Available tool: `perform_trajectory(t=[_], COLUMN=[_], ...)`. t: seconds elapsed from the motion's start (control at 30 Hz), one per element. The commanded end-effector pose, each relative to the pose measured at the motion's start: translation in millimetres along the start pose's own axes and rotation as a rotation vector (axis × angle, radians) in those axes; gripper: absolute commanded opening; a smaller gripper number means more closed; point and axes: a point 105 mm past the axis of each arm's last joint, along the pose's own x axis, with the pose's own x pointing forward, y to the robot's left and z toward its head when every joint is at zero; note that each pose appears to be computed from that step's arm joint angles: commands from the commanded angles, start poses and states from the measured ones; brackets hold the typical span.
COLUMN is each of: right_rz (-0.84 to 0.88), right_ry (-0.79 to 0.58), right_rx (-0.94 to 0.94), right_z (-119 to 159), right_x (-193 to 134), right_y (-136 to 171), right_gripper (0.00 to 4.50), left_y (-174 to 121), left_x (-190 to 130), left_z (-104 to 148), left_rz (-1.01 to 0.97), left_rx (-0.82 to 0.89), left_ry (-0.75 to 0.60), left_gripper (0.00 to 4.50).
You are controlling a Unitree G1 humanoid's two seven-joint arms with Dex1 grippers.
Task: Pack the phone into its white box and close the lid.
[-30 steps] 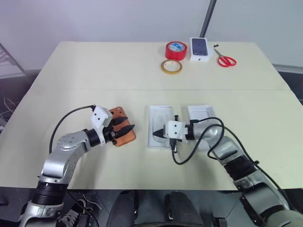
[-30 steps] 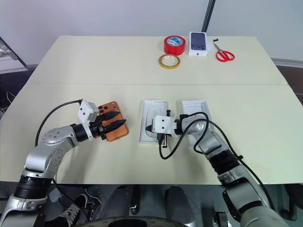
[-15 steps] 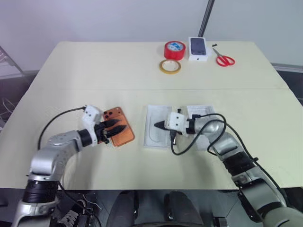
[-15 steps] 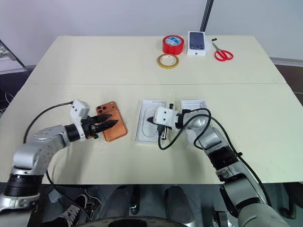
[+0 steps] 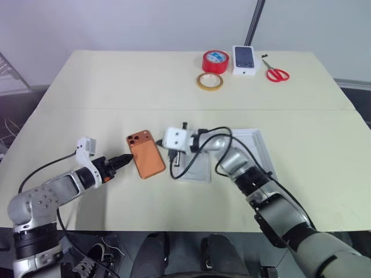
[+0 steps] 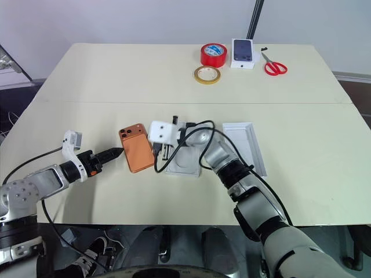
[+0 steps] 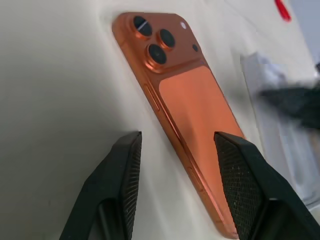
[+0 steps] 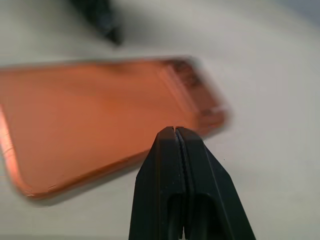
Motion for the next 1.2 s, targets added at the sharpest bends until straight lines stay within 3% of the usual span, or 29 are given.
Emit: perform_trajectory(t=[0.03,0.37,0.63,0.93,1.2], right_rz=[0.02,0.048,0.188,0.163,0.133], right_ry=[0.042,0.098,-0.008,-0.007,0.007], right_rx=[-0.12,-0.186,-0.08,-0.05,-0.041], right_z=[3,0,16,17,12], right_x=[0,3,8,7,4], right_y=[-7,-17,21,24,21], right_gripper=[0.04,0.04,0.04,0.04,0.04], left_y=[-11,-13,-19,-42,-21], left_x=[0,13,34,52,35], left_z=[-3,-18,-30,-28,-8], left_rz=[-0.018,0.009,0.004,-0.109,-0.052], left_rx=[-0.011,-0.086,-0.071,-0.091,-0.09], left_ry=[0.016,0.149,0.246,0.309,0.239], left_gripper=[2.43,2.43,2.43,2.43,2.43])
